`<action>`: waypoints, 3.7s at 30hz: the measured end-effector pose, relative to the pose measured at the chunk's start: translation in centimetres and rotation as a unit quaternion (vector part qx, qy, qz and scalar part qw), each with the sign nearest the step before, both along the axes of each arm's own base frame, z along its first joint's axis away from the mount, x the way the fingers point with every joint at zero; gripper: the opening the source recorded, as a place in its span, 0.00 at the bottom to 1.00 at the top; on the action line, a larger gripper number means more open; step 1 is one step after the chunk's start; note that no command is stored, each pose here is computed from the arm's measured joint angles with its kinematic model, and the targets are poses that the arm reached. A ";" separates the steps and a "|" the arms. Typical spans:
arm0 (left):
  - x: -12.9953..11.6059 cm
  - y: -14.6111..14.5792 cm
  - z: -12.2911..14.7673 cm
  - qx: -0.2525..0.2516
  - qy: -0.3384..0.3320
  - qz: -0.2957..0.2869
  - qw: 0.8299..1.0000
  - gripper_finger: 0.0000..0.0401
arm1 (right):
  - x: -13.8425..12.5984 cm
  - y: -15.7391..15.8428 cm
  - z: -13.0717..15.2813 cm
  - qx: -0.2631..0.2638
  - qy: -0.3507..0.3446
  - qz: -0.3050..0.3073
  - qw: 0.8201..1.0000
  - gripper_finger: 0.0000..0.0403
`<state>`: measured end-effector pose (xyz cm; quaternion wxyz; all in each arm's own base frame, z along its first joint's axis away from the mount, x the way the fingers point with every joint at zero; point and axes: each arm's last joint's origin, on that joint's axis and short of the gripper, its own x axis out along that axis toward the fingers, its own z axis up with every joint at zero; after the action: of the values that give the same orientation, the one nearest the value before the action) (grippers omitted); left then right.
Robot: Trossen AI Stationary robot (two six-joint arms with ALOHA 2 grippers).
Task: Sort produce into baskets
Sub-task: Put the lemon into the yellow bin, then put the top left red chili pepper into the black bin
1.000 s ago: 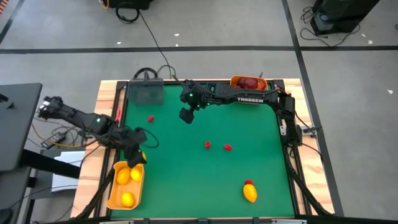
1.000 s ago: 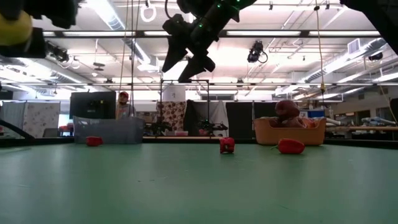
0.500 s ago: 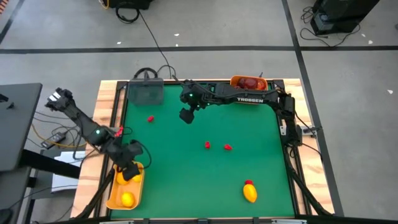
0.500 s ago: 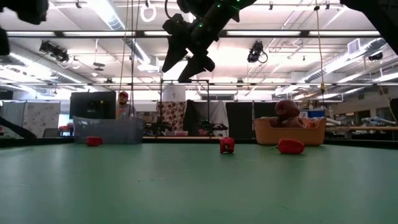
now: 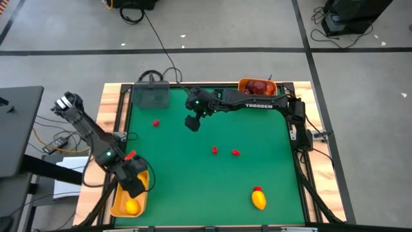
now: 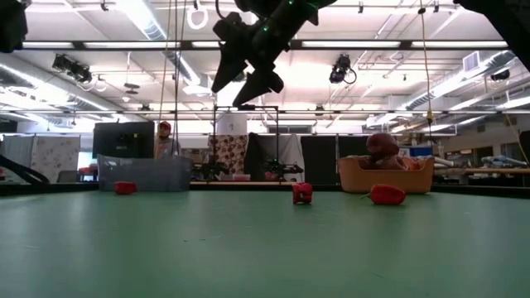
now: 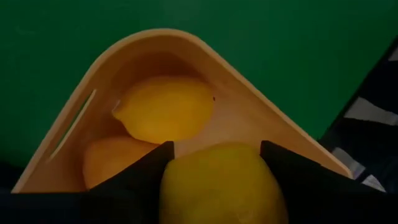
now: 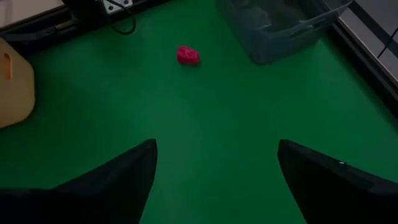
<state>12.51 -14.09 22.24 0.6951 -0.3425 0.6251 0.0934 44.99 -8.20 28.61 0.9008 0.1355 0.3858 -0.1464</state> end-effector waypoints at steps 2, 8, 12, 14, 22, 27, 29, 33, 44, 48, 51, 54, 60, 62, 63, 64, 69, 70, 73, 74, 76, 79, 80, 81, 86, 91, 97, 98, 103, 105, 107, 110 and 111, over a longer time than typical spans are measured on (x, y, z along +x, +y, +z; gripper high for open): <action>0.0 -0.2 -0.2 0.004 0.006 0.004 1.000 0.65 | 0.0 0.1 0.0 0.002 0.000 0.003 1.000 0.86; -0.2 -0.6 -0.5 0.005 0.018 0.019 1.000 0.76 | 0.0 0.1 0.0 0.010 -0.001 0.006 1.000 0.86; -0.2 -0.6 -0.4 0.004 0.016 0.036 0.999 0.78 | -0.1 0.3 -0.1 0.022 0.005 0.007 1.000 0.86; -0.2 -0.5 -0.3 0.001 0.017 0.047 0.999 0.78 | -0.2 0.4 -0.2 0.021 0.013 0.010 1.000 0.86; -0.5 1.9 1.6 -0.014 -0.032 0.096 0.995 0.78 | -1.3 1.0 -0.1 0.007 0.064 0.018 0.998 0.86; -0.8 5.2 4.1 0.050 -0.098 0.177 0.978 0.76 | -2.3 1.0 0.3 -0.003 0.096 0.017 0.995 0.86; -1.0 6.7 5.1 0.099 -0.118 0.208 0.966 0.73 | -2.6 1.1 0.6 -0.003 0.102 0.023 0.995 0.86; -1.2 9.2 5.4 0.204 -0.093 0.229 0.947 0.66 | -3.1 1.2 0.9 -0.006 0.112 0.031 0.993 0.86; 2.1 15.9 3.0 0.269 -0.088 0.255 0.924 0.58 | -3.6 -0.5 1.2 -0.006 0.111 0.035 0.993 0.86; 2.5 18.5 0.6 0.245 -0.044 0.259 0.933 0.58 | -3.8 -1.1 1.1 0.002 0.113 0.037 0.993 0.86; 2.5 20.0 -1.2 0.215 -0.016 0.260 0.941 0.58 | -3.9 -1.3 1.1 0.005 0.117 0.036 0.992 0.86; 2.9 21.2 -2.2 0.221 -0.012 0.265 0.938 0.58 | -4.1 -1.4 1.0 0.005 0.126 0.039 0.991 0.86; 4.1 23.3 -3.4 0.235 -0.014 0.259 0.937 0.58 | -4.1 -1.4 1.0 0.000 0.129 0.046 0.991 0.86; 4.3 23.9 -4.1 0.234 0.000 0.254 0.938 0.58 | -4.2 -1.4 1.0 0.001 0.132 0.046 0.990 0.86; 4.4 24.1 -4.5 0.232 0.011 0.254 0.939 0.58 | -4.2 -1.4 0.9 0.003 0.136 0.045 0.990 0.86; 4.4 24.3 -4.9 0.230 0.024 0.256 0.938 0.58 | -4.3 -1.3 0.9 0.005 0.142 0.045 0.989 0.86; 4.6 25.0 -6.2 0.238 0.064 0.258 0.934 0.57 | -4.7 -1.2 0.7 0.010 0.163 0.041 0.986 0.86; 4.6 25.1 -6.4 0.238 0.068 0.254 0.935 0.56 | -4.7 -1.1 0.7 0.010 0.164 0.041 0.986 0.86; 4.9 25.2 -6.8 0.237 0.068 0.250 0.936 0.52 | -4.7 -1.1 0.7 0.010 0.163 0.041 0.986 0.86; 4.9 25.3 -6.9 0.236 0.071 0.245 0.938 0.51 | -4.7 -1.1 0.7 0.009 0.163 0.040 0.986 0.86; 5.1 25.3 -7.2 0.232 0.074 0.238 0.940 0.47 | -4.7 -1.1 0.7 0.009 0.162 0.040 0.986 0.86; 5.2 25.4 -7.7 0.229 0.086 0.233 0.941 0.42 | -4.6 -1.1 0.7 0.008 0.159 0.040 0.986 0.86; 5.3 25.4 -7.8 0.227 0.087 0.232 0.942 0.40 | -4.6 -1.1 0.7 0.008 0.160 0.039 0.986 0.86; 5.4 25.4 -7.9 0.226 0.088 0.232 0.942 0.38 | -4.6 -1.1 0.7 0.009 0.160 0.038 0.986 0.86; 5.4 25.4 -7.8 0.211 0.079 0.231 0.946 0.29 | -4.5 -0.8 0.7 0.011 0.159 0.038 0.986 0.86; 5.0 25.0 -7.2 0.197 0.073 0.232 0.950 0.21 | -4.4 -0.2 0.7 -0.001 0.162 0.037 0.986 0.86; 4.4 24.5 -6.0 0.185 0.052 0.238 0.952 0.20 | -4.4 0.1 0.7 -0.001 0.163 0.021 0.986 0.86; 4.3 24.4 -5.6 0.181 0.052 0.239 0.952 0.20 | -4.4 0.1 0.7 -0.001 0.164 0.017 0.986 0.86; 4.0 23.8 -3.0 0.190 0.031 0.236 0.953 0.20 | -4.3 0.7 0.7 -0.016 0.166 0.009 0.986 0.86; 4.0 23.9 -1.6 0.200 0.016 0.231 0.952 0.20 | -4.2 0.9 0.7 -0.012 0.165 0.004 0.986 0.86; 4.1 24.0 -0.2 0.213 0.001 0.235 0.949 0.20 | -4.2 1.2 0.7 -0.007 0.161 -0.003 0.987 0.86; 4.4 24.2 2.0 0.234 -0.024 0.229 0.945 0.20 | -4.1 1.7 0.7 -0.005 0.161 -0.005 0.987 0.86; 4.6 24.3 2.6 0.239 -0.034 0.224 0.944 0.20 | -4.1 1.9 0.7 -0.005 0.163 -0.002 0.987 0.86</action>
<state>17.10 10.24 24.86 0.7386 -0.3006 0.4673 0.3817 40.91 -6.27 29.32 0.8264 0.1057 0.5263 -0.1700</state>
